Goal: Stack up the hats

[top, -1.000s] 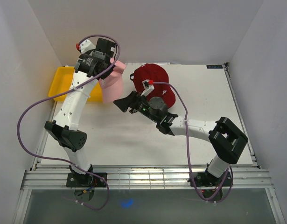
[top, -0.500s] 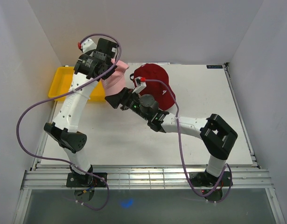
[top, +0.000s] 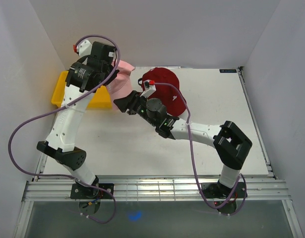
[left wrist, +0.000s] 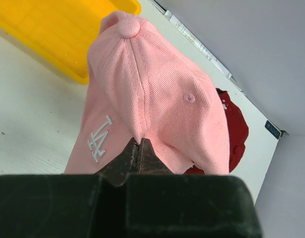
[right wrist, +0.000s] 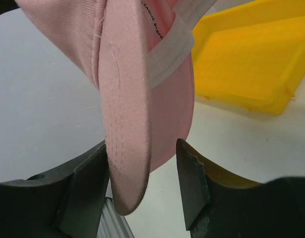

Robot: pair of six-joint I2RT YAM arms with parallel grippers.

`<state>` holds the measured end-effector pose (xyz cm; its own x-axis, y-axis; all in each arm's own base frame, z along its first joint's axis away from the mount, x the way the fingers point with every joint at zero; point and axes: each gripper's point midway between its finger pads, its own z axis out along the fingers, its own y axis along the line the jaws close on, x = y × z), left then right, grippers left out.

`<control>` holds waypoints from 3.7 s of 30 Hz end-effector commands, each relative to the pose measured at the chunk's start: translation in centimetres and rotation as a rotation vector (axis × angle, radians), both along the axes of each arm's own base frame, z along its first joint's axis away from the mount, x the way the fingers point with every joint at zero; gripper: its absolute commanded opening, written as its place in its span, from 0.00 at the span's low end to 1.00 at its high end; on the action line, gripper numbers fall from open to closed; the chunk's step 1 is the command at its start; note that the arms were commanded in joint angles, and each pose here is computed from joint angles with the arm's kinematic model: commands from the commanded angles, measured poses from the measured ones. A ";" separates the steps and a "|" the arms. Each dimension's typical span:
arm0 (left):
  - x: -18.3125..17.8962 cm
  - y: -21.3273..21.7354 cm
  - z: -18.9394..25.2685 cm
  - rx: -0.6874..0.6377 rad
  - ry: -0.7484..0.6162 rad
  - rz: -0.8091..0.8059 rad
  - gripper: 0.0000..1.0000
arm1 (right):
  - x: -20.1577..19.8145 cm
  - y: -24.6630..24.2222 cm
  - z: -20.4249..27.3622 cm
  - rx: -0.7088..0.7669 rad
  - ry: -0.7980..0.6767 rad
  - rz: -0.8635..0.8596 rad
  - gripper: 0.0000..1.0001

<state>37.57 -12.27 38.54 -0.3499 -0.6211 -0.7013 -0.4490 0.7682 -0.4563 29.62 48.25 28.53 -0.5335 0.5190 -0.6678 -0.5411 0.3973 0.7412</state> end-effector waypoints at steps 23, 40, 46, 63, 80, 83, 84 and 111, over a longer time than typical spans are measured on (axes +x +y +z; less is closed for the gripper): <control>-0.9 4.0 13.4 0.007 -0.409 -0.069 0.72 | 1.4 -7.8 13.1 0.260 0.212 0.340 0.08; -1.7 3.6 12.2 -0.076 -0.467 -0.095 0.80 | 6.3 -17.1 16.2 0.503 0.400 0.479 0.08; -1.8 3.3 11.2 -0.082 -0.452 -0.107 0.80 | 6.6 -20.5 13.7 0.484 0.427 0.438 0.08; -2.2 3.2 9.9 -0.091 -0.431 -0.115 0.80 | 4.0 -23.6 8.2 0.457 0.505 0.427 0.12; -1.7 3.4 8.6 -0.056 -0.403 -0.110 0.80 | 5.0 -25.7 0.9 0.521 0.649 0.318 0.41; -1.5 3.4 8.4 -0.050 -0.396 -0.112 0.80 | 5.3 -25.9 0.1 0.526 0.663 0.292 0.48; -1.5 3.4 8.5 -0.050 -0.399 -0.110 0.80 | 5.4 -25.9 0.0 0.521 0.663 0.287 0.49; 0.7 1.0 3.9 -0.050 -0.288 -0.195 0.76 | 4.5 -27.5 -5.6 0.485 0.653 0.074 0.65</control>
<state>38.23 -11.05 42.13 -0.2561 -0.6029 -0.7556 -0.1665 0.7975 -0.5799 34.06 21.08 21.55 -0.7900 0.5935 0.1536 0.1480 -0.0586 0.9873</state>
